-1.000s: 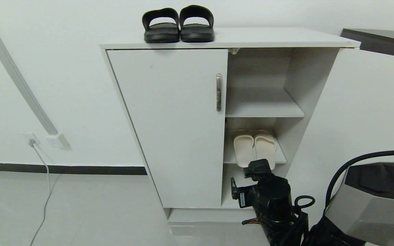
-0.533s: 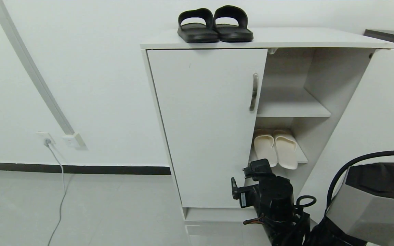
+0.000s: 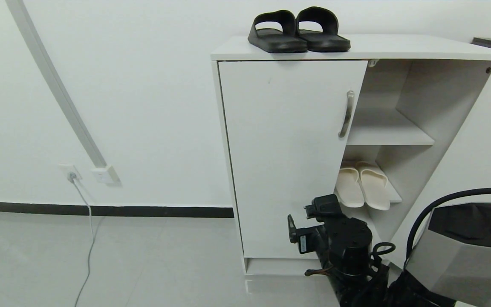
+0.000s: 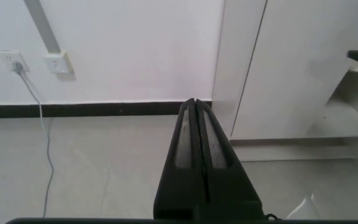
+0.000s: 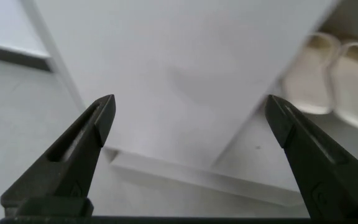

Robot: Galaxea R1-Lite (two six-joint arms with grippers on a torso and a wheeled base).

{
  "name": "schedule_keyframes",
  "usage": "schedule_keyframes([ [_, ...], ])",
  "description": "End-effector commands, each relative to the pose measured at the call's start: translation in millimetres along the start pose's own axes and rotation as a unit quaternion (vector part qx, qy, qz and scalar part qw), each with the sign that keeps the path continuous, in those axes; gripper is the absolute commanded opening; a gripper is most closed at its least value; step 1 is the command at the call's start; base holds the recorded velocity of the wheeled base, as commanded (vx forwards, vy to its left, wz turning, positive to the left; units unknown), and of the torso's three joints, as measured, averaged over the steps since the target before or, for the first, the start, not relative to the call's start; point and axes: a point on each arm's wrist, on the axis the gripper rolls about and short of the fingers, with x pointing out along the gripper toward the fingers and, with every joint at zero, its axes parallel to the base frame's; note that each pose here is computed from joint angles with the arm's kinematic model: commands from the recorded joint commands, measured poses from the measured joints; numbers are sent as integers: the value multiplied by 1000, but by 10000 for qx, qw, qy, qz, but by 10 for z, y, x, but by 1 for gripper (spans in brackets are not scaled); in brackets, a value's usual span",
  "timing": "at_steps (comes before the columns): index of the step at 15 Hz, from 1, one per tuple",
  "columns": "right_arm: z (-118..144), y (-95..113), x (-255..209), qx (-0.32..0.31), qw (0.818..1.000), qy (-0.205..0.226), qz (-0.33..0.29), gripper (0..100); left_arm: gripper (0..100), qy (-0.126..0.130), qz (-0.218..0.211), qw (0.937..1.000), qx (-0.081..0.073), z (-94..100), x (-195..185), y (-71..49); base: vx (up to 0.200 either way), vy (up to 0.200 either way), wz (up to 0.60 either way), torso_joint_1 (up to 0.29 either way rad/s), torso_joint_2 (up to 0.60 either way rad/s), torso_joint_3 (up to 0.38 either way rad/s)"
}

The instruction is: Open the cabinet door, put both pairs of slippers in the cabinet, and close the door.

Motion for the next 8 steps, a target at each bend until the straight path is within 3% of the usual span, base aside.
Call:
schedule_keyframes([
  [1, -4, -1, 1, -26, 10000, -25, 4, 100, 0, 7, -3, 10000, 2, 0, 1, 0, 0, 0, 0, 0, 0, 0],
  [8, -18, -14, -14, -38, 10000, -19, 4, 100, 0, 7, -3, 10000, 2, 0, 1, 0, 0, 0, 0, 0, 0, 0],
])
